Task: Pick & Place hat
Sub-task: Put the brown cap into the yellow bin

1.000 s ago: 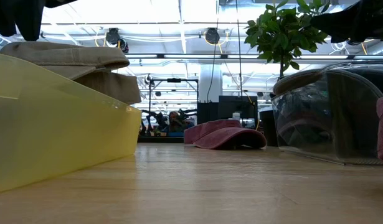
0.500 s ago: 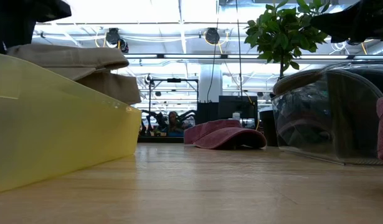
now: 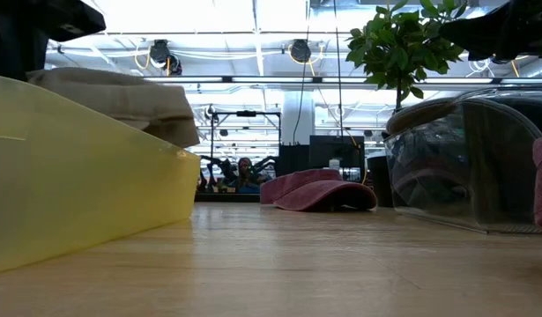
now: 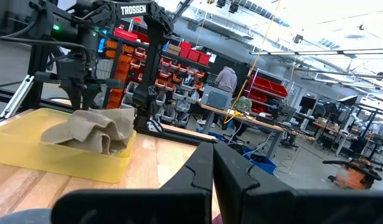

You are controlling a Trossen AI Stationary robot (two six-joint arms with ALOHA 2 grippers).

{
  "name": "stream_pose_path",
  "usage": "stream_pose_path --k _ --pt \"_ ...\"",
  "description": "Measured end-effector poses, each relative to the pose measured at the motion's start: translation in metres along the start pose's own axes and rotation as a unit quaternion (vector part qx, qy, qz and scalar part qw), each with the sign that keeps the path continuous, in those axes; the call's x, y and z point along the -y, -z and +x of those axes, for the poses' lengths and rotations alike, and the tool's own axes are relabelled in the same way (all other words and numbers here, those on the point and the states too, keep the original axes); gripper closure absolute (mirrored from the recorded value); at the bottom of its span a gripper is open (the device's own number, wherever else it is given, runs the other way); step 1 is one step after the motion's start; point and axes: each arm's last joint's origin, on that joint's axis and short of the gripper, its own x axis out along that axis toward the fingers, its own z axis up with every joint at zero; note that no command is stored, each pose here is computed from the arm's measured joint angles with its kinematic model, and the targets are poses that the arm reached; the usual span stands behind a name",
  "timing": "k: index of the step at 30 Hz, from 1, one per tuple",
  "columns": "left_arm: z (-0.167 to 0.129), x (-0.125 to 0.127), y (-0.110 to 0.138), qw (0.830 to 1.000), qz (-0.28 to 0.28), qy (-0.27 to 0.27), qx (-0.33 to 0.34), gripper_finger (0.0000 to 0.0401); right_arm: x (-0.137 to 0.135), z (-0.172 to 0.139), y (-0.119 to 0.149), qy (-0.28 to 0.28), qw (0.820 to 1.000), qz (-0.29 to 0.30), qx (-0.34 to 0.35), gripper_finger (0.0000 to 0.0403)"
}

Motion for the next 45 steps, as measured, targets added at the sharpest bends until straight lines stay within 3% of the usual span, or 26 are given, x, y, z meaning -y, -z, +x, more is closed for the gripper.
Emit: stream_pose_path --k 2,8,12,17,32,36,45 --pt "0.0 0.0 -0.001 1.0 -0.013 0.003 0.002 0.0385 0.0 0.0 0.0 0.0 1.0 0.0 0.0 0.0403" --pt "0.002 -0.005 -0.006 0.992 -0.123 0.033 -0.012 0.0394 0.0 0.0 0.0 0.0 1.0 0.001 0.0 0.0403" --pt "0.003 -0.005 -0.012 0.985 -0.164 0.049 0.005 0.0392 0.0 0.0 0.0 0.0 1.0 0.002 0.0 0.0403" --pt "0.001 -0.001 -0.019 0.982 -0.167 0.082 0.032 0.0394 0.0 0.0 0.0 0.0 1.0 0.002 0.0 0.0403" --pt "0.004 0.0 -0.016 0.987 -0.147 0.061 0.021 0.0392 0.0 0.0 0.0 0.0 1.0 0.002 0.0 0.0403" --pt "0.004 0.0 -0.016 0.989 -0.13 0.06 0.022 0.0355 0.0 0.0 0.0 0.0 1.0 0.002 0.0 0.0403" --pt "0.003 -0.001 -0.016 0.99 -0.125 0.066 0.021 0.0227 0.0 0.0 0.0 0.0 1.0 0.002 0.0 0.0403"
